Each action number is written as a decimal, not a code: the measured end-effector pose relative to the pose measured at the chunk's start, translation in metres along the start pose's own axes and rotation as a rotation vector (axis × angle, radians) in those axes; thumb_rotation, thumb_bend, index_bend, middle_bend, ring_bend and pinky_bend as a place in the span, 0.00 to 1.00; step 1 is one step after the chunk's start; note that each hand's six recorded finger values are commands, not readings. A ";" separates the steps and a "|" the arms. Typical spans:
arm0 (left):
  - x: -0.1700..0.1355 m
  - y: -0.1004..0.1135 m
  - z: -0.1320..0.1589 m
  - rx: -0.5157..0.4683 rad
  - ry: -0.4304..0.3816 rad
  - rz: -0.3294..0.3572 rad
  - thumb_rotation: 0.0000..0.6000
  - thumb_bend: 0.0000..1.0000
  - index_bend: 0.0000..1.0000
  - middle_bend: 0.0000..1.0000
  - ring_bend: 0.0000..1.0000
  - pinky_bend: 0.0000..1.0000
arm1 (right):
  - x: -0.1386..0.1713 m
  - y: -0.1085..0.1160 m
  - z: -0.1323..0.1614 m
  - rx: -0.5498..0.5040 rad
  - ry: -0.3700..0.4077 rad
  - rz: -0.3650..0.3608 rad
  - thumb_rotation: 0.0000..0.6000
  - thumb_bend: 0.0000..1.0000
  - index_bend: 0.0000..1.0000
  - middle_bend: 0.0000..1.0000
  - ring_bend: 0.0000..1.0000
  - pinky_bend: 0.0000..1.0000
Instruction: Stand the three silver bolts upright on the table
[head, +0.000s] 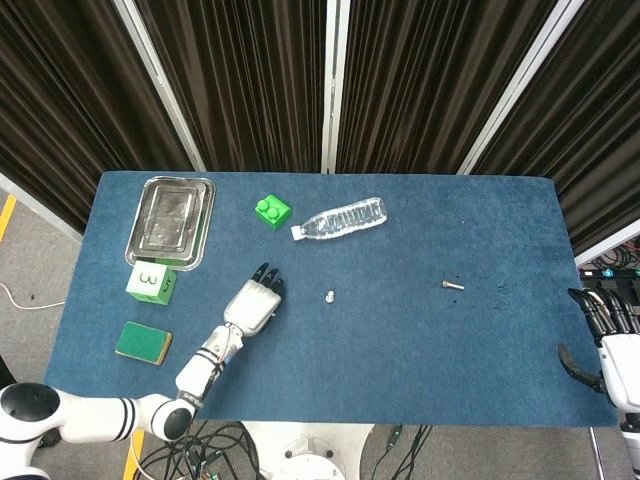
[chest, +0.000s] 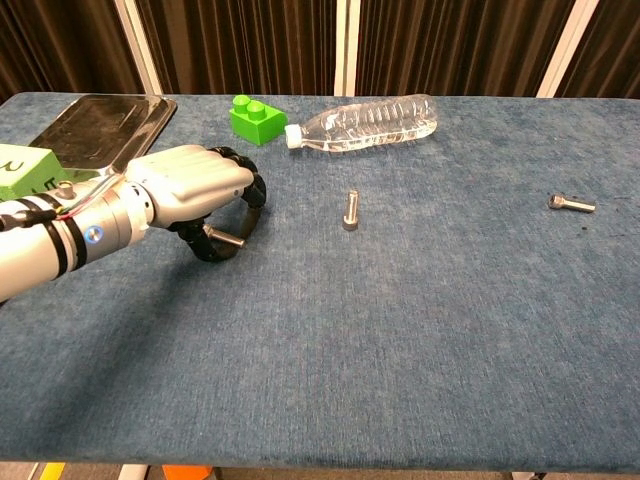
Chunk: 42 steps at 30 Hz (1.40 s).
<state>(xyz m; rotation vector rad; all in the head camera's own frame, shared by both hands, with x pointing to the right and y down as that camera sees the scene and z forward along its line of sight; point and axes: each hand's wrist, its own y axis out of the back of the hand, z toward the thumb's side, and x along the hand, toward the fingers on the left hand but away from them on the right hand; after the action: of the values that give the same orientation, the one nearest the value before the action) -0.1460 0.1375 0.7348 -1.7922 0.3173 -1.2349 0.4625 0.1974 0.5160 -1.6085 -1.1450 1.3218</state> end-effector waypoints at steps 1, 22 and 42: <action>0.000 0.000 0.000 -0.001 0.001 0.000 1.00 0.33 0.50 0.20 0.05 0.00 | 0.000 0.000 0.000 0.000 0.000 0.000 1.00 0.30 0.09 0.14 0.00 0.00; 0.000 -0.003 0.001 -0.077 -0.007 -0.021 1.00 0.41 0.52 0.20 0.05 0.00 | 0.001 0.003 0.001 0.004 -0.004 -0.008 1.00 0.30 0.09 0.14 0.00 0.00; 0.000 0.016 -0.016 -0.491 -0.022 -0.020 1.00 0.41 0.51 0.20 0.05 0.00 | 0.003 0.003 0.000 -0.001 -0.006 -0.009 1.00 0.30 0.09 0.14 0.00 0.00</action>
<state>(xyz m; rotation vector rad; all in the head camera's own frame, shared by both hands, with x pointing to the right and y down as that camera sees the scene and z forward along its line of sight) -0.1552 0.1202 0.7232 -2.2242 0.6343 -1.2201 0.4632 0.1991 0.5121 -1.5989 -1.1555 1.3217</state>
